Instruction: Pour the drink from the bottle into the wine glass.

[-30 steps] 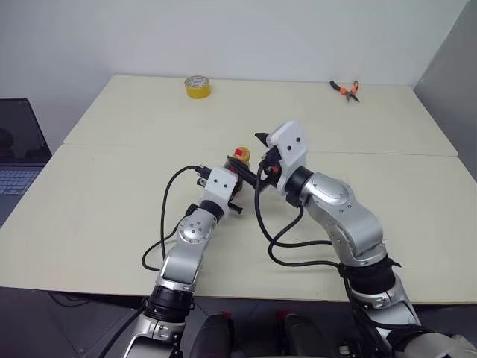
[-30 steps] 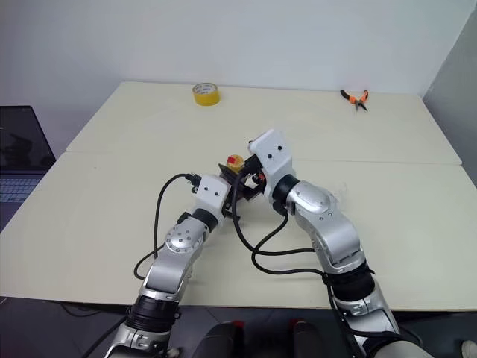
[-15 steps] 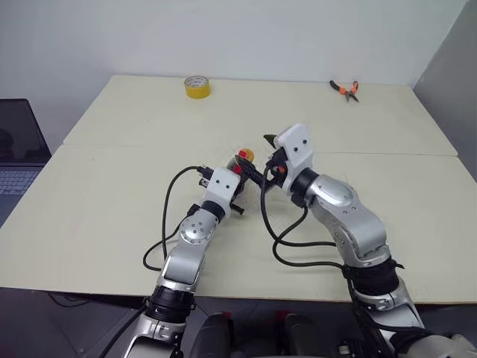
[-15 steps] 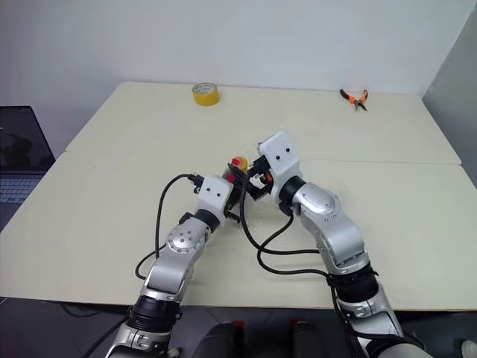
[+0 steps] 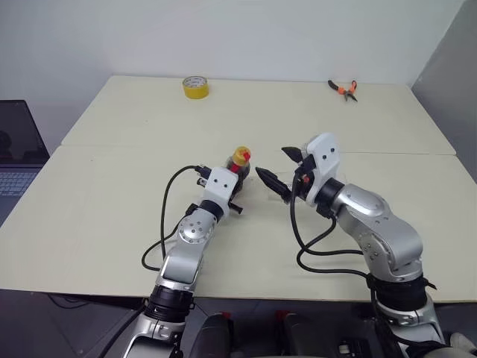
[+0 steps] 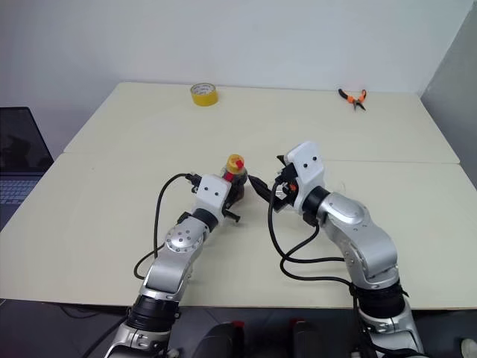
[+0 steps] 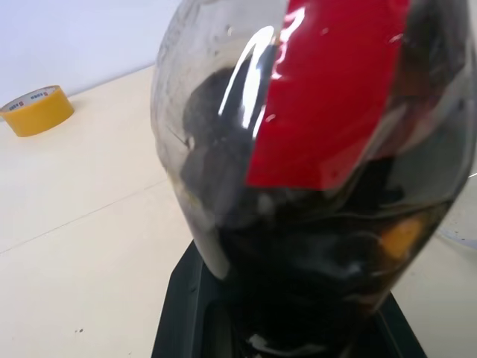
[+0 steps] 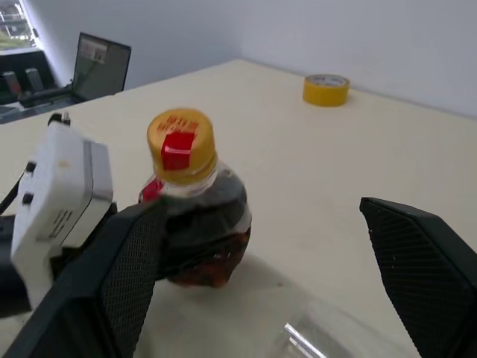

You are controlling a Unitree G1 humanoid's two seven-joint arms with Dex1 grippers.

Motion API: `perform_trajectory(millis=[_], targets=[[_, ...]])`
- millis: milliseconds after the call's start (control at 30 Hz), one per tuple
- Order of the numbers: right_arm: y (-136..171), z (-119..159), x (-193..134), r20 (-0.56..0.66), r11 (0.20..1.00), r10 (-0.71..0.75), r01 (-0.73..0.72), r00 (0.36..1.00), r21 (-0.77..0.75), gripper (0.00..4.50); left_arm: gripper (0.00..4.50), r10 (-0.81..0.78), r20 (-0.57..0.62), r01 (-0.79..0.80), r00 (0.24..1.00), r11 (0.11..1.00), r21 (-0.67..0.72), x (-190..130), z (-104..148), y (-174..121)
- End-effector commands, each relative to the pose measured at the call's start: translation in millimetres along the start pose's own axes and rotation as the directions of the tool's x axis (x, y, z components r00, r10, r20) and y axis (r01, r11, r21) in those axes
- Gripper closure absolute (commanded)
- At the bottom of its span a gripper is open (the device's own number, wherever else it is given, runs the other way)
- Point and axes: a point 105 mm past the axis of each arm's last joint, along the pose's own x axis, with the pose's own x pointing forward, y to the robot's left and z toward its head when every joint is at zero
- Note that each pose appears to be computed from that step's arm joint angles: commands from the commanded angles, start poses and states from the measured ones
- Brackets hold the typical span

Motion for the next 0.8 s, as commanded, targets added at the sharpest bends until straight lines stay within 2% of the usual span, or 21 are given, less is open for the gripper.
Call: perform_trajectory(millis=[33, 467, 767, 800], targets=[[16.0, 24.7, 5.1, 0.083, 0.999, 0.050, -0.051, 0.995, 0.005, 0.10, 3.86, 0.010, 0.104, -0.012, 0.995, 1.000, 0.016, -0.7, 27.5, 2.9], [19.1, 29.0, 41.3, 0.106, 0.999, -0.039, 0.035, 0.994, 0.038, 0.10, 3.86, 0.004, 0.104, -0.006, 0.995, 1.000, 0.017, 0.6, 27.1, 1.6], [19.2, 28.3, 46.7, 0.118, 0.998, -0.041, 0.036, 0.992, 0.043, 0.10, 3.86, 0.010, 0.105, -0.012, 0.994, 1.000, 0.016, 0.7, 27.1, 1.6], [18.8, 28.5, 46.8, 0.120, 0.998, -0.042, 0.037, 0.992, 0.044, 0.48, 3.86, 0.012, 0.105, -0.013, 0.994, 1.000, 0.016, 0.7, 27.1, 1.7]])
